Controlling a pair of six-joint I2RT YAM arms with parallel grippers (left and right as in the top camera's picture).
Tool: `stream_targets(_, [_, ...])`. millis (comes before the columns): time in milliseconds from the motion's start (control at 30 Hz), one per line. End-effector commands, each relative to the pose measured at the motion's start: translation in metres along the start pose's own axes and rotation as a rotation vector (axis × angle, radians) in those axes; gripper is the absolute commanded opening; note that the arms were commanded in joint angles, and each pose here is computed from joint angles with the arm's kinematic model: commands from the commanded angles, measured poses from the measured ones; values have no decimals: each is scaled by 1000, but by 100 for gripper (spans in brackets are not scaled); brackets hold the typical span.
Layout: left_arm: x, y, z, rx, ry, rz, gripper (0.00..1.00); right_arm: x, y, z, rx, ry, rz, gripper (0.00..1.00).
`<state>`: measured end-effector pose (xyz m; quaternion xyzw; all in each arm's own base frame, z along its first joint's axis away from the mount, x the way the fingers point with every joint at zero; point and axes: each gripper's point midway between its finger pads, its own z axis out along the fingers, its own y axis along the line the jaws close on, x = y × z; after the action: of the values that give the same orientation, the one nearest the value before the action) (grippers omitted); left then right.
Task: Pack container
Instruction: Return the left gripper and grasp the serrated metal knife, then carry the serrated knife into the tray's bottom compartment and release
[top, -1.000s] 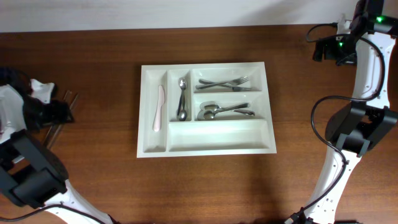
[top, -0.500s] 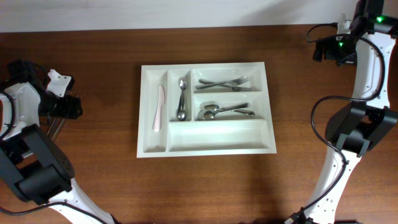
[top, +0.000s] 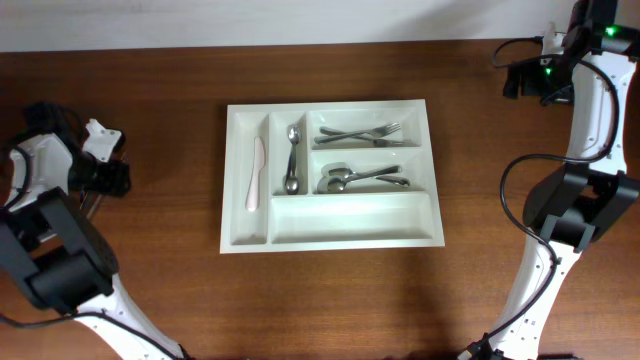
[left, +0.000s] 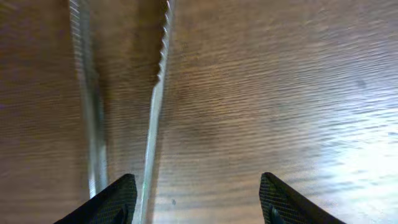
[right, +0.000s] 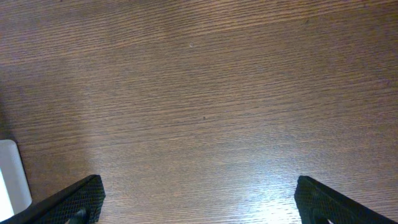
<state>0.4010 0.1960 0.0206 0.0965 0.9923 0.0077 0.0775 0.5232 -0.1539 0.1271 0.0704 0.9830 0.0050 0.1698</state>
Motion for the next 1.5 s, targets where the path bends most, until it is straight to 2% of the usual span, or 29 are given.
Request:
stream_targets(0, [8, 0, 19, -5, 51, 22, 64, -6, -3, -18, 10, -39, 11, 99])
stream_targets(167, [9, 3, 29, -12, 60, 22, 64, -6, -3, -18, 9, -39, 11, 99])
stream_targets(200, [10, 3, 31, -10, 63, 22, 60, -6, -3, -18, 10, -39, 11, 99])
stream_targets(233, [12, 2, 35, -2, 72, 21, 37, -6, -3, -18, 10, -39, 11, 99])
stream_targets(333, [15, -1, 37, 9, 85, 20, 2, -6, -3, -18, 10, -39, 11, 99])
stream_targets(533, [6, 3, 26, 0, 72, 24, 2, -6, -3, -18, 10, -39, 11, 99])
stream_targets(633, [-16, 4, 1, -13, 49, 48, 2, -6, -3, -18, 10, -39, 11, 99])
stream_targets(800, [-82, -21, -55, -15, -84, 77, 2, -6, -3, -18, 10, -39, 11, 99])
stream_targets(967, [-148, -113, -116, 147, -267, 246, 2, -6, -3, -18, 10, -39, 11, 99])
stream_targets(1033, [-158, -146, -127, 172, -282, 310, 2, -6, -3, -18, 9, -39, 11, 99])
stream_targets(1100, [-165, -203, -137, 207, -271, 422, 2, -6, -3, -18, 10, -39, 11, 99])
stream_targets(1133, [-164, -241, -137, 236, -250, 491, 2, -6, -3, -18, 10, -39, 11, 98])
stream_targets(1267, [-151, -331, -139, 290, -217, 733, 2, -6, -3, -18, 10, -39, 11, 99])
stream_targets(1467, [-118, -429, -144, 353, -173, 979, 2, -6, -3, -18, 10, -39, 11, 99])
